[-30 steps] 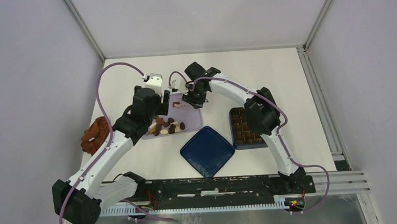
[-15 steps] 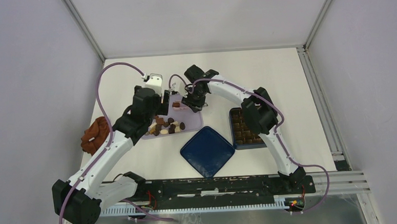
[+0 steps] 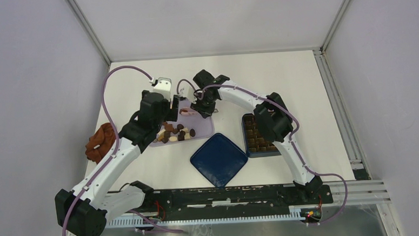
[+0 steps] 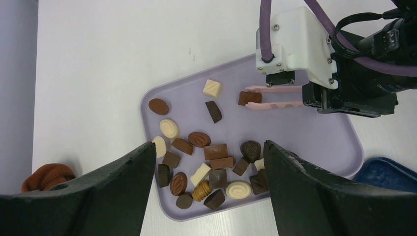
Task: Pack the chocolate
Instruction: Pick up the fake chocolate from the plate.
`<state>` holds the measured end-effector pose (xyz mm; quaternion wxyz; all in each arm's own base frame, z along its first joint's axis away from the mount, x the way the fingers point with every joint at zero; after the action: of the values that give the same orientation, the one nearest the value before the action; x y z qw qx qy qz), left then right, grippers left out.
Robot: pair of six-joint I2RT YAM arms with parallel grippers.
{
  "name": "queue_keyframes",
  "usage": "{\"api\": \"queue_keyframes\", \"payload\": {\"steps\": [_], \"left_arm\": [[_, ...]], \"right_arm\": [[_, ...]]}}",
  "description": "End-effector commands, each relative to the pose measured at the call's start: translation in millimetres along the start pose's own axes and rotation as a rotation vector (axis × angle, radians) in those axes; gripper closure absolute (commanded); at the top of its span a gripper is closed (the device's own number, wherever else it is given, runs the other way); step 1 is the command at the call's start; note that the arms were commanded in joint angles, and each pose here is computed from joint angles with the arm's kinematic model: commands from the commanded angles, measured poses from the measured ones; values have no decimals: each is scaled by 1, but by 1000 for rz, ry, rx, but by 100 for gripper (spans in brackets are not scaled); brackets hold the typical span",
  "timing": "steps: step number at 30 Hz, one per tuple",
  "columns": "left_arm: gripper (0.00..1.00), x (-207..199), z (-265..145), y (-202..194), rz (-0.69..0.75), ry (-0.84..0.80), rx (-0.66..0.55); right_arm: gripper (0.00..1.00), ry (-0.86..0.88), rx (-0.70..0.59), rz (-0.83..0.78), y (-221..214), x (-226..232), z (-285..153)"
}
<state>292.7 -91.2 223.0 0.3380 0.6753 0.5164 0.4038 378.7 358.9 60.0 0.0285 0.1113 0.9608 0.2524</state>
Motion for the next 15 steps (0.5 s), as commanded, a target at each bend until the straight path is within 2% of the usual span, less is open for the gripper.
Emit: {"api": "queue_keyframes", "payload": {"steps": [1, 15], "left_arm": [[15, 6, -1, 8, 31, 19, -41], [15, 12, -4, 10, 25, 50, -61]], "right_arm": [[95, -23, -82, -8, 20, 1, -27], [95, 37, -208, 10, 28, 17, -80]]}}
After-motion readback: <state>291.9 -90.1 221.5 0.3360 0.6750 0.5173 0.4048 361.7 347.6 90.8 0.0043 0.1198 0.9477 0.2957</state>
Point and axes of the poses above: each gripper's point midway between its finger pads, its own z axis out along the fingers, its own x axis along the line the jaws close on, y = z × x, the point moved 3 cm from there along -z, back along the fingers, and after that the axes turned 1 degree about z, right-handed, at the moved point
